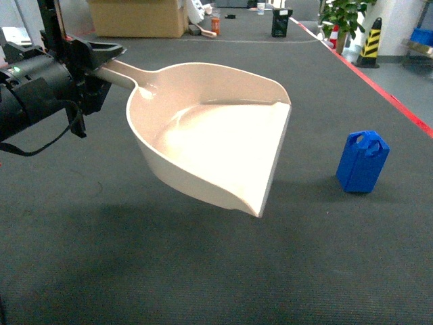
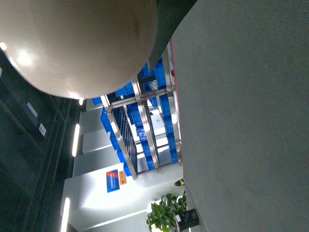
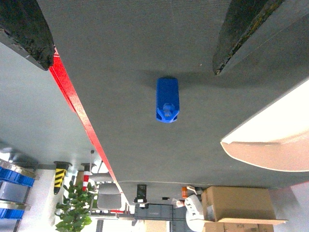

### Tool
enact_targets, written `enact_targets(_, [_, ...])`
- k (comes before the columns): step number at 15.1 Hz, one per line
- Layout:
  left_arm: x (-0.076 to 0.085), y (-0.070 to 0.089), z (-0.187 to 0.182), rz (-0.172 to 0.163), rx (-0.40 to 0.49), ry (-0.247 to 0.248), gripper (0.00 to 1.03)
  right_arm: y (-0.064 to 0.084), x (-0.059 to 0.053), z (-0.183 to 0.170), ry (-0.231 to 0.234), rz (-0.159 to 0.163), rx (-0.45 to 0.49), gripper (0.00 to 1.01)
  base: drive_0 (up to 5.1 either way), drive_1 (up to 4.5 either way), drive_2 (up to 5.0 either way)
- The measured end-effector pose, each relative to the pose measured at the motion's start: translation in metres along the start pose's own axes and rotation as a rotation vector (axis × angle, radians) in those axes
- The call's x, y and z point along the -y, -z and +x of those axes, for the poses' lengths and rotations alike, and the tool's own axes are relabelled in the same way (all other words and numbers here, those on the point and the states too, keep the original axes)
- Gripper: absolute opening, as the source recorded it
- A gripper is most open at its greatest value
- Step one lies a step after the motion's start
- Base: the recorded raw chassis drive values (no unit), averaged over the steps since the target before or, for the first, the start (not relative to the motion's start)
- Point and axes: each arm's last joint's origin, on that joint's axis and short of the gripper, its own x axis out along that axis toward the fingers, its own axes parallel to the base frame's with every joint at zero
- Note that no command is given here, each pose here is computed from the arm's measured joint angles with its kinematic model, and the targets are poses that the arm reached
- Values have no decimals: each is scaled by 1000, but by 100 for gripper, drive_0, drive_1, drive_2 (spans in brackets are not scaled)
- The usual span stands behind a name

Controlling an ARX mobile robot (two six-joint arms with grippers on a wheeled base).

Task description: Place part in tray to right shelf

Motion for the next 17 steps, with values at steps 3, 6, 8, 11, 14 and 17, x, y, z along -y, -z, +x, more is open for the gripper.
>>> enact_targets(3, [17, 27, 1, -44, -82, 28, 14, 0, 0, 0, 0, 0, 0, 98, 0, 0, 0])
enact_targets(6, [24, 32, -1, -40, -109, 46, 14, 0, 0, 0, 0, 0, 0, 98, 0, 0, 0])
enact_targets(8, [23, 29, -2, -40, -101, 42, 14, 0, 0, 0, 0, 0, 0, 98, 0, 0, 0])
enact_targets(11, [23, 30, -2, -39, -101, 42, 14, 2, 9, 16, 191, 15, -266, 98, 0, 0, 0])
enact_targets(14, [24, 30, -1, -39, -105, 45, 14, -8, 31, 75, 155, 64, -303, 98, 0, 0, 0])
enact_targets(17, [24, 30, -2, -39, -104, 43, 14, -3, 35, 151, 40, 81, -413, 98, 0, 0, 0])
